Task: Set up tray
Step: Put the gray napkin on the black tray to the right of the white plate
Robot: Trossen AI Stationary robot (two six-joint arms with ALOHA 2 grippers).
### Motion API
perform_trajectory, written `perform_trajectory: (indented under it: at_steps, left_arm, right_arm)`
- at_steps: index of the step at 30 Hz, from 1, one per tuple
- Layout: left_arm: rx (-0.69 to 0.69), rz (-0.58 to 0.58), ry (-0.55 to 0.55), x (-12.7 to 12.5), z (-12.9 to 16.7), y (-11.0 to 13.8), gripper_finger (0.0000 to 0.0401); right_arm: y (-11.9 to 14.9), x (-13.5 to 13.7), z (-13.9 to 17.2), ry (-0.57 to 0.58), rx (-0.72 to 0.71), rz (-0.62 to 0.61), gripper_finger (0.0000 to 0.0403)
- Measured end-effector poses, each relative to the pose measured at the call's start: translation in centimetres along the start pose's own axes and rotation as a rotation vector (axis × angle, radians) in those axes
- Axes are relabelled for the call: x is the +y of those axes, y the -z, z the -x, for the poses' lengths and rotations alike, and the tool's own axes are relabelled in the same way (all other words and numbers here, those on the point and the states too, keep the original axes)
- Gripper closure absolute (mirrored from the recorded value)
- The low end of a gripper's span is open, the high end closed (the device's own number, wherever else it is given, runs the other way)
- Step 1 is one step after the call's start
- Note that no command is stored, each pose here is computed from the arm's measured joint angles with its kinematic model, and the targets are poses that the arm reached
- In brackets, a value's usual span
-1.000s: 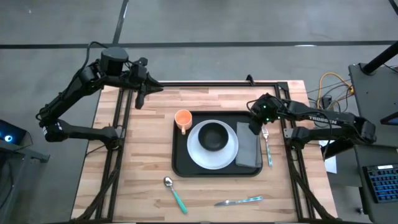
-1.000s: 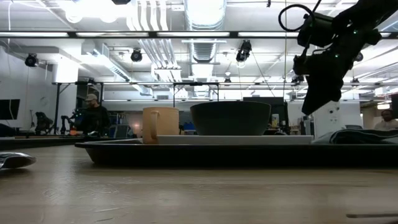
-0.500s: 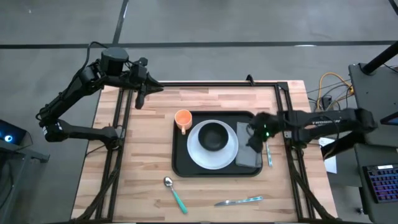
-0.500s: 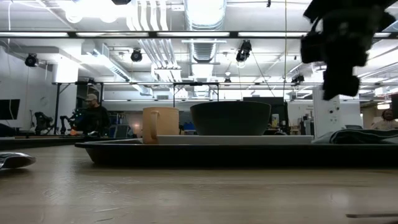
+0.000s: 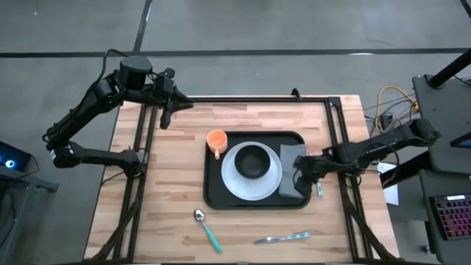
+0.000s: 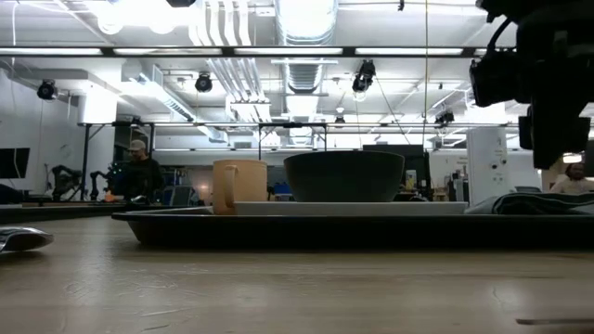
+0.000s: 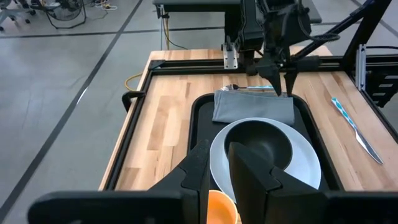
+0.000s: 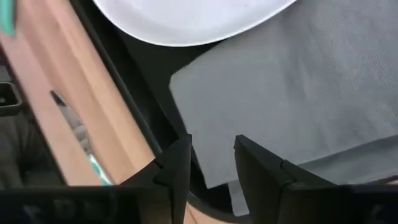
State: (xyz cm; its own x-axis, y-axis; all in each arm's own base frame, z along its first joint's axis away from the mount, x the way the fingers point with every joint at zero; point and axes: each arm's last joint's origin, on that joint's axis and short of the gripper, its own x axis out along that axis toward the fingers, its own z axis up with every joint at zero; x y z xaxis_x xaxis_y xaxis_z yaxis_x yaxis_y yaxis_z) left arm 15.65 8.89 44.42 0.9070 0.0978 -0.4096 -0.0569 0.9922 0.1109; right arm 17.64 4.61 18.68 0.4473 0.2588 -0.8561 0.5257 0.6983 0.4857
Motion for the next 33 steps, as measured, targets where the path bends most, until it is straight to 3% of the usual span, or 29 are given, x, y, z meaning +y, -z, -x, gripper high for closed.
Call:
perform_trajectory:
  at_steps: [6,17,28,33]
  left_arm:
    - [0.0,0.0,0.0,0.0,0.0,0.0,0.0358]
    - [0.0,0.0,0.0,0.0,0.0,0.0,0.0358]
    - [0.0,0.0,0.0,0.0,0.0,0.0,0.0358]
    - [0.0,0.0,0.001,0.0,0.0,0.0,0.0358]
  right_arm:
    - [-0.2,-0.2,-1.8,0.066,0.046,-0.006,0.0308]
    - [-0.9,0.5,-3.0,0.032,0.027,-0.003,0.039]
    - [-0.8,0.0,-4.9,0.103,0.085,-0.006,0.0394]
    - [-1.0,0.1,-5.8,0.078,0.105,0.016,0.0394]
